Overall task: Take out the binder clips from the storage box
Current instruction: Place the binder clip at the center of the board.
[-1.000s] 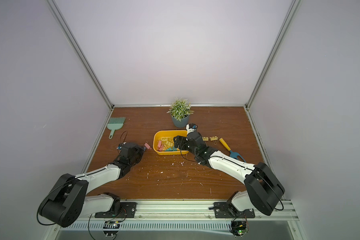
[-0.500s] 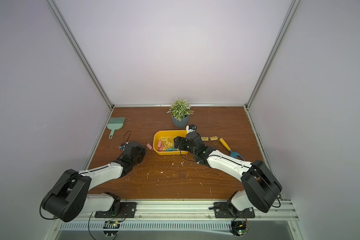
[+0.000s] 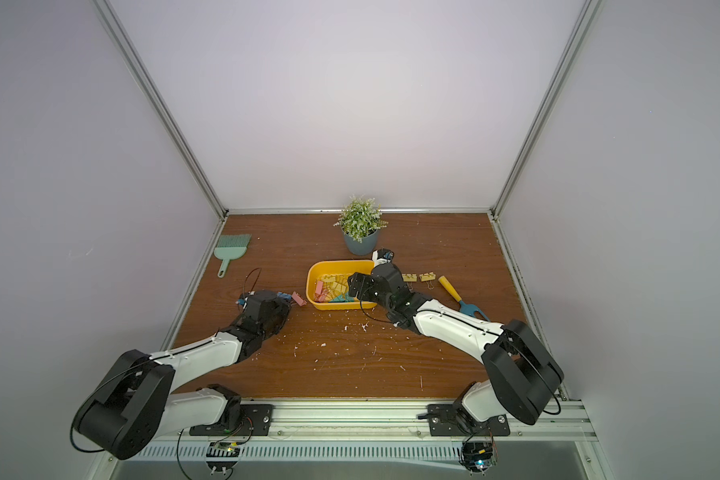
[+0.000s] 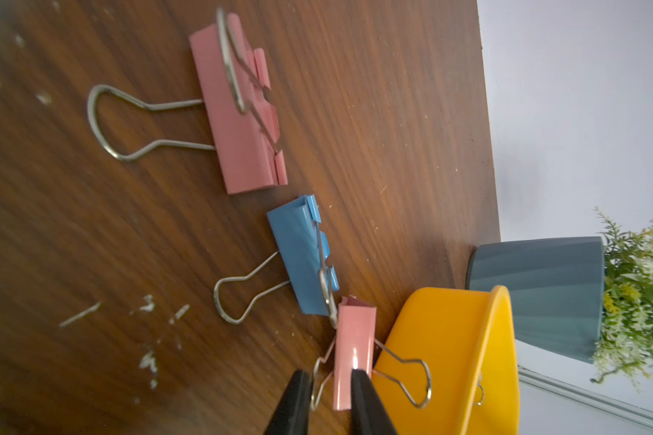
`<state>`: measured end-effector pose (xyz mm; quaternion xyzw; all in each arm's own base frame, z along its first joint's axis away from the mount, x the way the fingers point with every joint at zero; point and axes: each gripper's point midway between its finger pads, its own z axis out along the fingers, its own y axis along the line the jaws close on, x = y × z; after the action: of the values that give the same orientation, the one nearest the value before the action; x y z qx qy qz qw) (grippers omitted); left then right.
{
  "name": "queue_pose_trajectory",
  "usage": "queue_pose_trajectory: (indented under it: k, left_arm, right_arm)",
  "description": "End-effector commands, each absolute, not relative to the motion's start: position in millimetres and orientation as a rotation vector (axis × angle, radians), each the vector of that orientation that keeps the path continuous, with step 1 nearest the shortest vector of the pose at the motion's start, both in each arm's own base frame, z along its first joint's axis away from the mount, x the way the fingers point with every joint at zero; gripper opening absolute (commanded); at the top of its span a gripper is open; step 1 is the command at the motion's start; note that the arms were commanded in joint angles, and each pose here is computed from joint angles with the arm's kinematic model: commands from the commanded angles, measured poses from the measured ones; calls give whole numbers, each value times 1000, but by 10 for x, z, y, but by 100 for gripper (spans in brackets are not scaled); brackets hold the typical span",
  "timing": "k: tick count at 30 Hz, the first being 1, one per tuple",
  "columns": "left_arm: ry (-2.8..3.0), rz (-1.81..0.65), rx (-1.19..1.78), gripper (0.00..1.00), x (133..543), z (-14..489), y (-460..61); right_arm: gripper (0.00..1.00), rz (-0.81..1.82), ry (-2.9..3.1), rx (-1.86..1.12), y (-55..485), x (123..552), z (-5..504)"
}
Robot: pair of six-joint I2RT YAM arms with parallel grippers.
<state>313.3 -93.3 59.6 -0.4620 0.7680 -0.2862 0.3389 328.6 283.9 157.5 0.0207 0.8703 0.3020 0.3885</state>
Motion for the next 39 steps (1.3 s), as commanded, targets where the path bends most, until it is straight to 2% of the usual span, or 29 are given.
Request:
queue_pose_trajectory:
  k: [1,13,18,21,26,31,39]
  left_arm:
    - [2038,-740,-1185,26,3044,553,-958]
    - [2089,-850,-1097,26,3026,626,-1182]
    - [2102,-639,-1063,31,2956,703,-927]
    - [2082,-523,-976,37,2975,842,-779]
    - [2165,-574,-785,47,3222,978,-876]
    - [2355,-640,-640,46,3415,815,-1152]
    - [2480,-616,-699,42,3424,529,-1204]
  right_arm:
    - [88,804,2164,63,2904,3340,1797]
    - [88,798,2178,68,2897,3333,1757]
    - [89,792,2171,64,2883,3330,1788]
    - [89,791,2162,68,2865,3332,1819]
    - [88,791,2155,63,2864,3328,1850]
    - [89,786,2152,65,2853,3335,1856]
    - [89,768,2147,65,2821,3342,1869]
